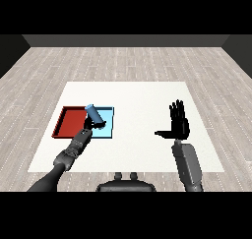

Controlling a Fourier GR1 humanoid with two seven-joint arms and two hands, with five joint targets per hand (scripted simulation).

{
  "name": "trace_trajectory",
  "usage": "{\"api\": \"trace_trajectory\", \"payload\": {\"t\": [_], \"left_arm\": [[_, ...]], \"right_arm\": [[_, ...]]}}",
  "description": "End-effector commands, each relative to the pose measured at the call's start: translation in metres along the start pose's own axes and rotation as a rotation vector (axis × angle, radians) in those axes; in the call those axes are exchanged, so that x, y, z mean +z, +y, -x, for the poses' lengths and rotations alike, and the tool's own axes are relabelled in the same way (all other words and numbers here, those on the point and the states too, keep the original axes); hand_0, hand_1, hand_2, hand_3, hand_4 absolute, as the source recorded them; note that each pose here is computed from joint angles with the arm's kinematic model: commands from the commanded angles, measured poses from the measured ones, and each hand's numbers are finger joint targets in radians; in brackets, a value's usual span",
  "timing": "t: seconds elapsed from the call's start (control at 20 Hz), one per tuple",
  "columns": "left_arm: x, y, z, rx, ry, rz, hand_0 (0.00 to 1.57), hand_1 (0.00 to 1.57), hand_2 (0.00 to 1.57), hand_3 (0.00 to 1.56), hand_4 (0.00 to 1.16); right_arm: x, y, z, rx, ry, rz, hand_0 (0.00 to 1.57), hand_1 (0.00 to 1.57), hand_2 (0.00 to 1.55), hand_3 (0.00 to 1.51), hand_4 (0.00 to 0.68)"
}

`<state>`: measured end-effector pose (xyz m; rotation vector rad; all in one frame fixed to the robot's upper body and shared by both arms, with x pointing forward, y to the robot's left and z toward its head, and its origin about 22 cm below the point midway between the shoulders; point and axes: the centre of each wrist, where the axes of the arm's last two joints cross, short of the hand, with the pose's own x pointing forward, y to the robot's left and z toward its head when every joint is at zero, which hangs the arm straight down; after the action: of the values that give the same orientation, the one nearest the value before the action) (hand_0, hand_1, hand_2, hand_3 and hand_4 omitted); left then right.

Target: Pick the blue can and put it in the blue box

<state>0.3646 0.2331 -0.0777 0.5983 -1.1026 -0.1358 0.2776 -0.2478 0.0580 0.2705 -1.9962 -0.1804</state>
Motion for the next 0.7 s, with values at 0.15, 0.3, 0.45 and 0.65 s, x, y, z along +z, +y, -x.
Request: {"api": "trace_trajectory", "payload": {"t": [0.15,0.3,0.45,0.65], "left_arm": [[-0.0063,0.007,-0.014,-0.019,-0.010,-0.114,0.00,0.00,0.00,0.00,0.00],[-0.0009,-0.009,-0.027,0.067,-0.066,-0.172,0.00,0.00,0.00,0.00,0.00],[-0.0107,0.012,-0.046,0.179,-0.276,-0.252,0.00,0.00,0.00,0.00,0.00],[-0.0052,0.011,-0.104,0.412,-0.693,-0.071,0.00,0.00,0.00,0.00,0.00]], "right_arm": [[-0.002,-0.001,0.008,0.021,-0.015,-0.040,0.00,0.00,0.00,0.00,0.000],[0.003,0.014,0.000,0.023,-0.017,-0.043,0.00,0.00,0.00,0.00,0.000],[-0.005,0.010,-0.008,0.004,-0.027,-0.039,0.00,0.00,0.00,0.00,0.000],[-0.006,0.005,-0.004,0.077,-0.010,-0.062,0.00,0.00,0.00,0.00,0.000]]}}
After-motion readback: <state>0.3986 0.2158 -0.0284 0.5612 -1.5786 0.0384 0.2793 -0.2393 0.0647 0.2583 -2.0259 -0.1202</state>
